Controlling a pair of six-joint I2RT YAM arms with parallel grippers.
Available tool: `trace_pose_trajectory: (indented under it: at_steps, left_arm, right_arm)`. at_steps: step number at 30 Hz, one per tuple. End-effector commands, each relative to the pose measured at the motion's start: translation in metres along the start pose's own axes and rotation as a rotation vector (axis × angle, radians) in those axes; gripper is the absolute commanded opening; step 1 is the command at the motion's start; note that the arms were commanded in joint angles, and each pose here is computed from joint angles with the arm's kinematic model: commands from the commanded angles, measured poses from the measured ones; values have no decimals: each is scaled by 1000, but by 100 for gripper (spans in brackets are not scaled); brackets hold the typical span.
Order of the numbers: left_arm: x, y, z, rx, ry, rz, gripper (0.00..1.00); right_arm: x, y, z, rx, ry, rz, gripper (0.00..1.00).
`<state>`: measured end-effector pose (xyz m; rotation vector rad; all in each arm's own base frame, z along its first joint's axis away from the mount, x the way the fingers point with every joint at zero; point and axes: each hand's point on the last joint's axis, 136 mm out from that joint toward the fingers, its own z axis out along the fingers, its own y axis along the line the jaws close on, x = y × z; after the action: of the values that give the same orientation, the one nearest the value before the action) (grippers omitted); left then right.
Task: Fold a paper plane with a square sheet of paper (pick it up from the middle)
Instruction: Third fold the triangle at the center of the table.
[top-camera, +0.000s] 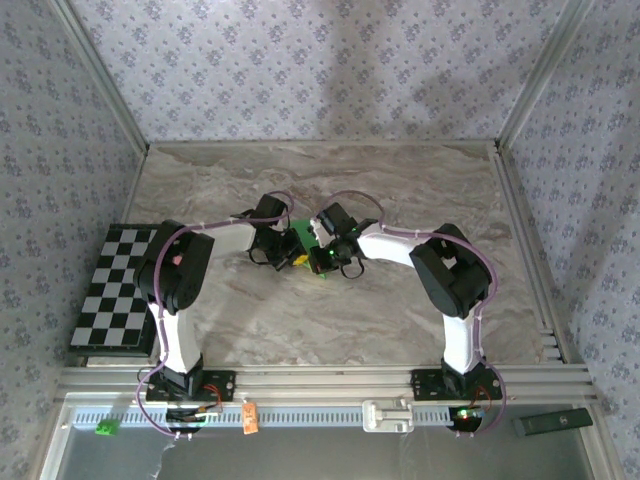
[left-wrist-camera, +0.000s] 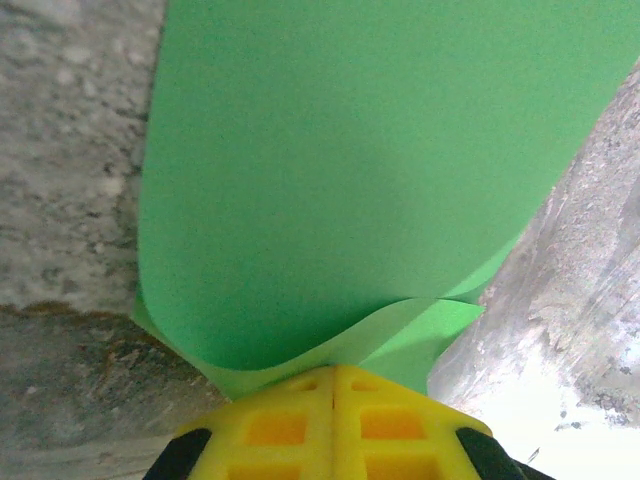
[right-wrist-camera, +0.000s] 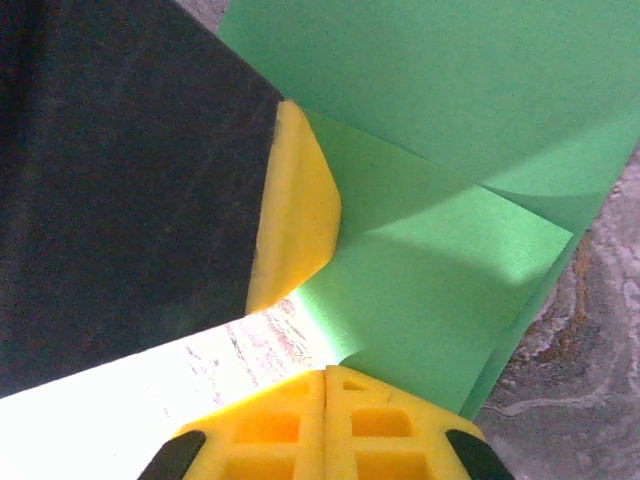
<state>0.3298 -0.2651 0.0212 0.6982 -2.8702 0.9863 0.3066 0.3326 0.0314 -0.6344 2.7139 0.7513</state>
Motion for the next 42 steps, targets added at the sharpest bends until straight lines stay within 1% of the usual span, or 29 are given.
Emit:
trace_pose_trajectory:
  at_steps: [1, 15, 19, 23, 27, 30, 33, 37, 42]
  left_arm:
    - [0, 28, 11, -85, 12, -37, 0]
    - [0, 28, 11, -86, 19, -27, 0]
    - [-1, 22, 10, -75, 20, -14, 0]
    - [-6, -2, 2, -20, 13, 44, 0]
    - [-15, -39, -20, 57, -40, 146, 6]
    - [-16, -51, -32, 86, -72, 195, 9]
    - [-12, -47, -34, 96, -76, 214, 9]
    - [-1, -35, -27, 94, -51, 219, 5]
    - [10, -30, -23, 94, -30, 238, 3]
  right_arm:
    - [8, -11, 3, 40, 36, 24, 4]
    - [11, -18, 6, 68, 50, 35, 3]
    - [13, -20, 7, 72, 57, 41, 3]
    - [17, -23, 8, 85, 76, 48, 2]
    - [20, -27, 10, 102, 91, 52, 1]
    - [21, -28, 10, 109, 99, 57, 0]
    - [22, -29, 11, 113, 107, 62, 0]
    - [23, -30, 12, 116, 116, 72, 0]
    - [23, -31, 13, 121, 123, 81, 0]
